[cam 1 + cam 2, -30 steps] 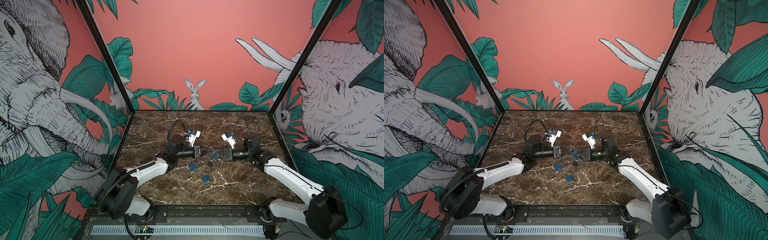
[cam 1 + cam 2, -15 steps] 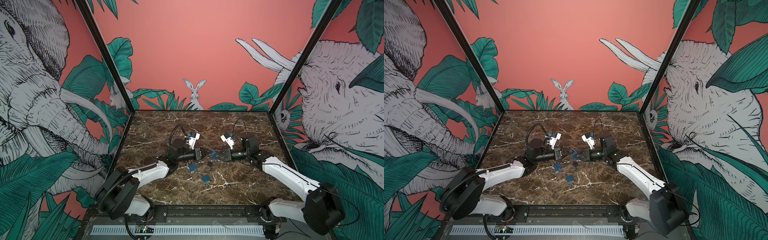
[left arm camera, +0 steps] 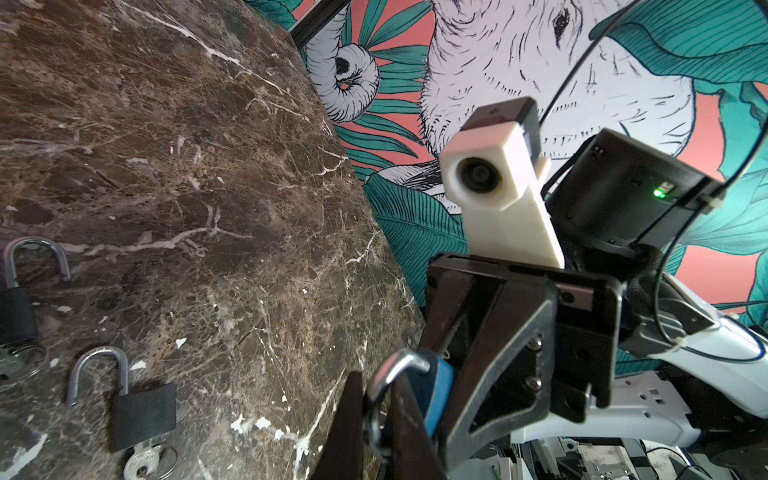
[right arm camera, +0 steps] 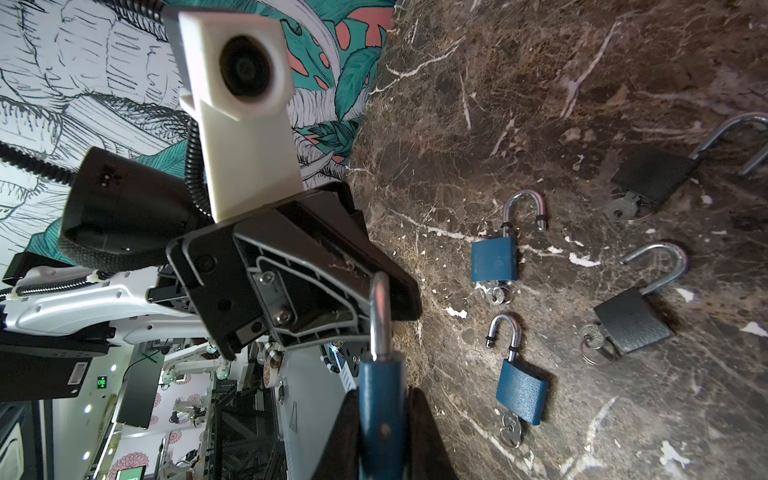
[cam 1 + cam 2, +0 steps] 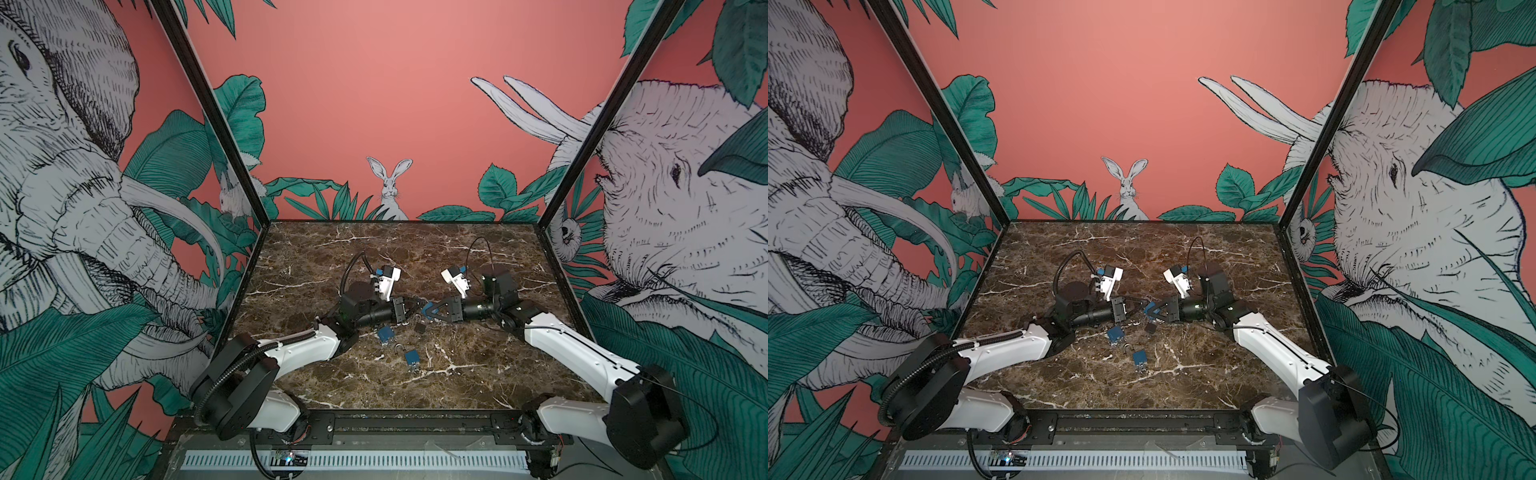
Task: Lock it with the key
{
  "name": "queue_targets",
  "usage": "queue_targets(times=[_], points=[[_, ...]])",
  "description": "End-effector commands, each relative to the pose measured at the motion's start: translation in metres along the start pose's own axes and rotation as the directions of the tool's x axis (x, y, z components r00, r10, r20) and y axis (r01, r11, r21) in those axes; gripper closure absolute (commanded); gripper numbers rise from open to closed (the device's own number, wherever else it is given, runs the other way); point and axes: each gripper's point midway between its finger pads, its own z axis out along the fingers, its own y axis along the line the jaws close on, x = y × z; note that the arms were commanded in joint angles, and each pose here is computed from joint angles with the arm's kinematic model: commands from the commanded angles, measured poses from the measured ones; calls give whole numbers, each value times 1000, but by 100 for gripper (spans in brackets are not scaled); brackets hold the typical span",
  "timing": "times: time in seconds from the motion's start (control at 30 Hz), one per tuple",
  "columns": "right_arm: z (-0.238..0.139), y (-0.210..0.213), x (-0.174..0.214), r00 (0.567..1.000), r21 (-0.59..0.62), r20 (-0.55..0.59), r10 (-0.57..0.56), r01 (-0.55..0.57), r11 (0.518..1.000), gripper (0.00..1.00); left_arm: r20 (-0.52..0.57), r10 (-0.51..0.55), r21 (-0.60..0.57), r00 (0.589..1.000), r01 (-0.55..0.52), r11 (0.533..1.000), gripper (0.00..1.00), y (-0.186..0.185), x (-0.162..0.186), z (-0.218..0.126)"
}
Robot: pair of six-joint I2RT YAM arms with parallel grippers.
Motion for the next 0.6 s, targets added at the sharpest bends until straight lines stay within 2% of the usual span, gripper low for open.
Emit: queue_targets(times=[0.0,0.17,0.37,0.4,0.43,0.5,0.57], points=[[-14,65,-73,917,-80,281,-284,318,945,100,-321,129,236,938,-53,970,100,-57,91,-3],[-17,55,-58,926,-52,258,-277,300,952,100,-211,130,184,969,-91,979,100,-50,55,-11],[-18,52,-50,932,-59,251,-261,284,957,100,-130,149,160,980,-128,979,100,-52,25,-18],[-18,52,-49,932,-62,250,-261,284,957,97,-119,153,157,981,-134,979,100,-53,21,-19],[-19,52,-48,932,-65,252,-260,284,956,86,-104,156,147,982,-140,979,100,-53,17,-19],[-20,55,-49,929,-67,262,-263,289,955,73,-72,158,124,985,-149,981,100,-51,8,-22],[-23,57,-48,926,-69,266,-267,295,953,64,-42,166,87,985,-162,983,100,-48,-2,-24]])
